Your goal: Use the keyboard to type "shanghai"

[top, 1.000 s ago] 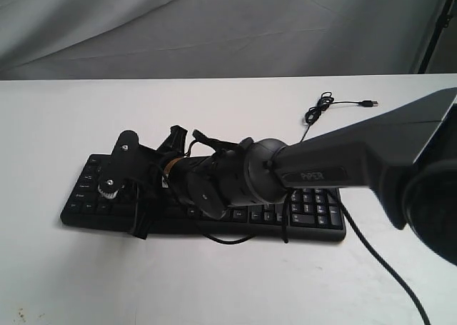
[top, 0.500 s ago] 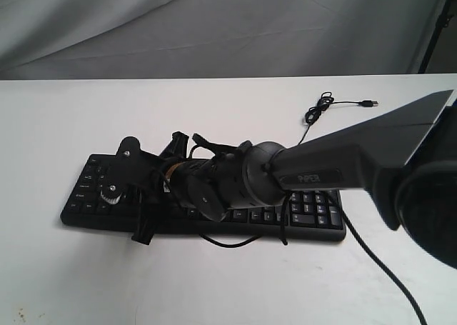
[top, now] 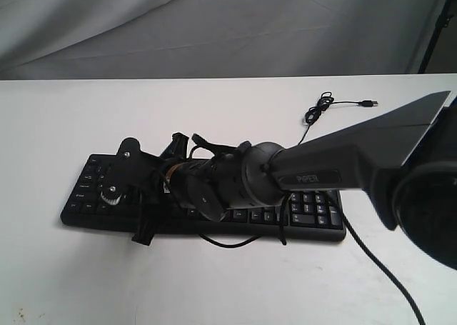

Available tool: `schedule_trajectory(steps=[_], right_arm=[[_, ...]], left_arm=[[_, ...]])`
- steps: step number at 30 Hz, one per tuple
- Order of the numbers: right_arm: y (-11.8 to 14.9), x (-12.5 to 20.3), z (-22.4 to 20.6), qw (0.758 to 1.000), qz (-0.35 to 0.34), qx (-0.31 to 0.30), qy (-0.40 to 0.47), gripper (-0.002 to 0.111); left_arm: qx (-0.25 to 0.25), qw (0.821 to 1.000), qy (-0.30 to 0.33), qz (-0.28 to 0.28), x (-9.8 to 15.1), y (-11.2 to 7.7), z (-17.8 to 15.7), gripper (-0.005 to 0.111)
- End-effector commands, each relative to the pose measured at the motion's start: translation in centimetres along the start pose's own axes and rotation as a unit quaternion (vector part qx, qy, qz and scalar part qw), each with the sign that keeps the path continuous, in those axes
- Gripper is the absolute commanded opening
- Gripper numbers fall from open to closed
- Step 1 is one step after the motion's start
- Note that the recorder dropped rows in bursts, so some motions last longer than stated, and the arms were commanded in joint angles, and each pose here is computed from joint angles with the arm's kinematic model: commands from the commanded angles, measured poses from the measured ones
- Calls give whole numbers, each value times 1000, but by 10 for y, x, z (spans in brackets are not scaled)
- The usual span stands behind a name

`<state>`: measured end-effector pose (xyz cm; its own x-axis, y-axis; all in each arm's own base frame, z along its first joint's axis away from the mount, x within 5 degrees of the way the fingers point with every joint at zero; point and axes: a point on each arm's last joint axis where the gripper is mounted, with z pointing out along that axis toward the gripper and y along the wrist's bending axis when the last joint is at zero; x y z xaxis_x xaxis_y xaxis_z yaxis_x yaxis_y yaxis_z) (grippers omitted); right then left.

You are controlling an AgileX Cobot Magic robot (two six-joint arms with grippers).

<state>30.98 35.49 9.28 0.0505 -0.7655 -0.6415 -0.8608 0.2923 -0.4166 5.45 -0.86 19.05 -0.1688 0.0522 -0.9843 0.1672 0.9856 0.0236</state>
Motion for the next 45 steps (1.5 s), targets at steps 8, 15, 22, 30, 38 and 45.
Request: schedule_trajectory(steps=[8, 15, 22, 30, 38, 45], right_arm=[[-18, -15, -23, 1000, -4, 3, 2, 0], [-17, -5, -23, 1000, -1, -6, 22, 0], [-17, -2, -23, 1000, 0, -8, 26, 0], [-12, 6, -14, 999, 0, -12, 34, 0], [-11, 8, -13, 999, 1, -14, 37, 0], [-14, 3, -17, 999, 1, -9, 30, 0]], left_arm=[[1, 1000, -1, 1, 1, 0, 0, 0], [1, 1000, -1, 1, 1, 0, 0, 0], [1, 1000, -1, 1, 1, 0, 0, 0], [1, 1000, -1, 1, 1, 0, 0, 0], [1, 1000, -1, 1, 1, 0, 0, 0], [1, 1000, -1, 1, 1, 0, 0, 0]])
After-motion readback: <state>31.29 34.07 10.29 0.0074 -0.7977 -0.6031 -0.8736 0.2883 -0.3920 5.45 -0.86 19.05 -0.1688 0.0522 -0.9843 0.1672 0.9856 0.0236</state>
